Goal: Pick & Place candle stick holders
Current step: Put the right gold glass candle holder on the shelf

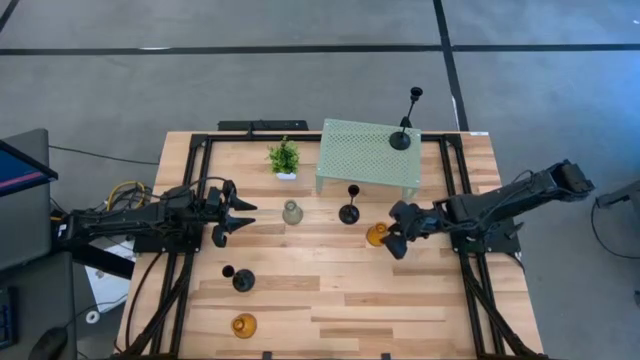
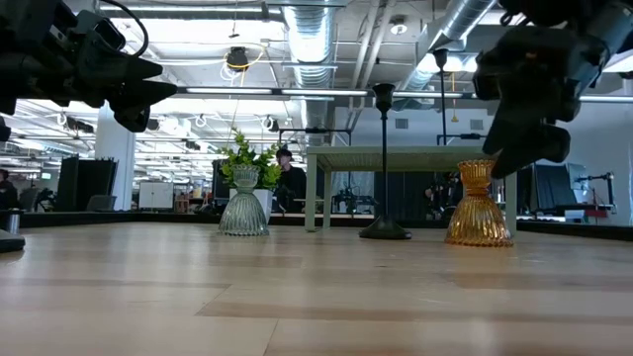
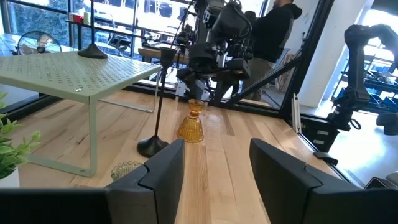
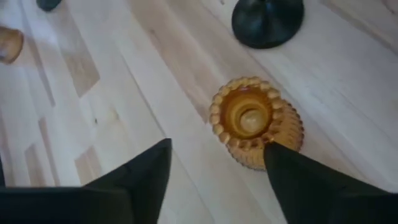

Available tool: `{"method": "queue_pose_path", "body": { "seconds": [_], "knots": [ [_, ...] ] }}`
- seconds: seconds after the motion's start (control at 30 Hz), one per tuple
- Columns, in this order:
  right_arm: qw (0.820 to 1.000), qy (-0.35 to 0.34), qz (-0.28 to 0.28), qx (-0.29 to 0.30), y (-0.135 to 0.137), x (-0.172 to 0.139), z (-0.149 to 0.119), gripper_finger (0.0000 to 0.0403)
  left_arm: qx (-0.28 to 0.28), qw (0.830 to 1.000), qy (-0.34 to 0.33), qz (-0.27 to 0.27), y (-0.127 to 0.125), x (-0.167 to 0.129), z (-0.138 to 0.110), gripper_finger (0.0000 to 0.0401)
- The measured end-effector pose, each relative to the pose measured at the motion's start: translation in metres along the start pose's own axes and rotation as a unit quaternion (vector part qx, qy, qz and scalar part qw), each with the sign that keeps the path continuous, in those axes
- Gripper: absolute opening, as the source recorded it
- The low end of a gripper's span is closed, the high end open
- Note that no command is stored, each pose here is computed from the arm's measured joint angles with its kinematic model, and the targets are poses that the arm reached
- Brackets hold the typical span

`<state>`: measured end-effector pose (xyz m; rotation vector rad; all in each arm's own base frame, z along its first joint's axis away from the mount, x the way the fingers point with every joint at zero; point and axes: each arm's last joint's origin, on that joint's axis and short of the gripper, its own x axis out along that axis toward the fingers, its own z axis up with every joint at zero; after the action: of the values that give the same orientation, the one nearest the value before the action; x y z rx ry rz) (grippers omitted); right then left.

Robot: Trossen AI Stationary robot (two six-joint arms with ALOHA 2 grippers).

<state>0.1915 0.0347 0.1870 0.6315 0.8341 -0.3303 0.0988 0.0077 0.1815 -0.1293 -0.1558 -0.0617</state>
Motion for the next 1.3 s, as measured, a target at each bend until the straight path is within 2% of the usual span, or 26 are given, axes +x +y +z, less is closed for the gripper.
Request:
{"method": "queue_pose_path", "body": {
  "seconds": [0.13, 0.3, 0.6, 0.77, 1.03, 1.13, 1.3],
  "knots": [
    [1.000, -0.004, -0.006, 0.020, -0.003, 0.001, 0.003, 0.0284, 0.000, 1.000, 0.000, 0.000, 0.000, 0.000, 0.000, 0.0182],
    [0.999, -0.007, -0.011, 0.043, -0.006, 0.001, 0.006, 0.0304, 0.000, 1.000, 0.000, 0.000, 0.000, 0.000, 0.000, 0.0182],
    [0.999, 0.013, -0.035, 0.039, -0.006, 0.015, 0.002, 0.0305, 0.000, 1.000, 0.000, 0.000, 0.000, 0.000, 0.000, 0.0182],
    [0.998, 0.049, -0.006, 0.041, 0.000, 0.014, -0.005, 0.0305, 0.000, 1.000, 0.000, 0.000, 0.000, 0.000, 0.000, 0.0182],
    [0.997, 0.075, 0.028, -0.006, 0.012, -0.004, -0.023, 0.0305, 0.000, 1.000, 0.000, 0.000, 0.000, 0.000, 0.000, 0.0182],
    [0.997, 0.079, 0.008, -0.017, 0.013, -0.008, -0.033, 0.0305, 0.000, 1.000, 0.000, 0.000, 0.000, 0.000, 0.000, 0.0182],
    [0.998, 0.027, -0.027, -0.051, 0.018, -0.014, -0.047, 0.0305, 0.000, 1.000, 0.000, 0.000, 0.000, 0.000, 0.000, 0.0182]
  ]
}}
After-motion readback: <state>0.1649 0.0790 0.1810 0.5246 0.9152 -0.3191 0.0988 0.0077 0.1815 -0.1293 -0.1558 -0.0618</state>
